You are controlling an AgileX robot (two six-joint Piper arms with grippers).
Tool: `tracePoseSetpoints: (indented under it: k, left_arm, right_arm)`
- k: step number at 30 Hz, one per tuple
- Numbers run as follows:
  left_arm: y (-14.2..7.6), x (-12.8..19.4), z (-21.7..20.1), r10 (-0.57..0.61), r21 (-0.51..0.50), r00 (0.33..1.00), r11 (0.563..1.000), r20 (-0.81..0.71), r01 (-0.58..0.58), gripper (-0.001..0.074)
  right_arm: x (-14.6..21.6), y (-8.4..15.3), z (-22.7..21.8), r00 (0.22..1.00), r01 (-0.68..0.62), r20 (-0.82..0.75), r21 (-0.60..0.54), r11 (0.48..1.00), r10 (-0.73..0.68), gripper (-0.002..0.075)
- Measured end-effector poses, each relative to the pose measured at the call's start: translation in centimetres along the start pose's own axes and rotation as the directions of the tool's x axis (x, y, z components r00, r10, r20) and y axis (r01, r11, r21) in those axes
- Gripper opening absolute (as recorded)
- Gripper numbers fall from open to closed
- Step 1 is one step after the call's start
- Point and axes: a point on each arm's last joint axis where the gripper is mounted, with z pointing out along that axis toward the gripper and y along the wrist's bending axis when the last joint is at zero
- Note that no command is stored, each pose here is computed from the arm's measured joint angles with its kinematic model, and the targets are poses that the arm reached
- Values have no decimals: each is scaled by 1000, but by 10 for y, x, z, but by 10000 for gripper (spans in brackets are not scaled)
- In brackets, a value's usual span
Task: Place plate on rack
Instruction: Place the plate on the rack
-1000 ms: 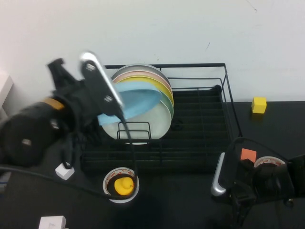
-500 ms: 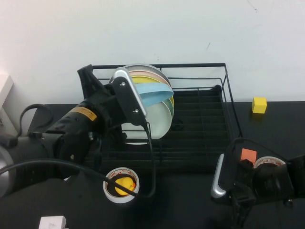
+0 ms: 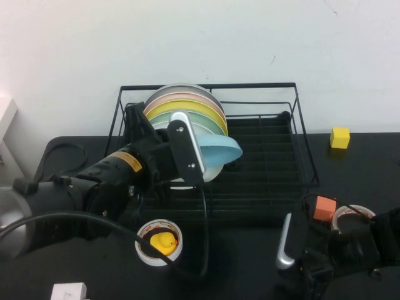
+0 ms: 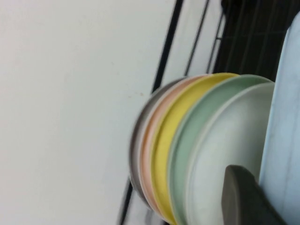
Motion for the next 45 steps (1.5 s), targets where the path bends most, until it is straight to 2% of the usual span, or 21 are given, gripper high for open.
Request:
tracePoseSetpoints:
  k: [6,17,28,45]
  left_arm:
    - [5,-2,0,9,-54,1000,999,27,-7,91]
    - [-9,5,14,31,-34,999,999,18,-30,91]
    - [-13,7,26,20,-89,999,996,38,-16,91]
    - [-19,12,34,20,-113,999,993,36,-15,92]
  right_arm:
    - [2,1,2,1000,-3,-5,-5,1000,3,5]
    - [4,-1,6,1000,-9,-19,-5,1000,8,5]
    - [4,-1,6,1000,-8,-21,-3,1000,8,5]
    - [5,-1,6,1000,-11,-21,-3,1000,11,5]
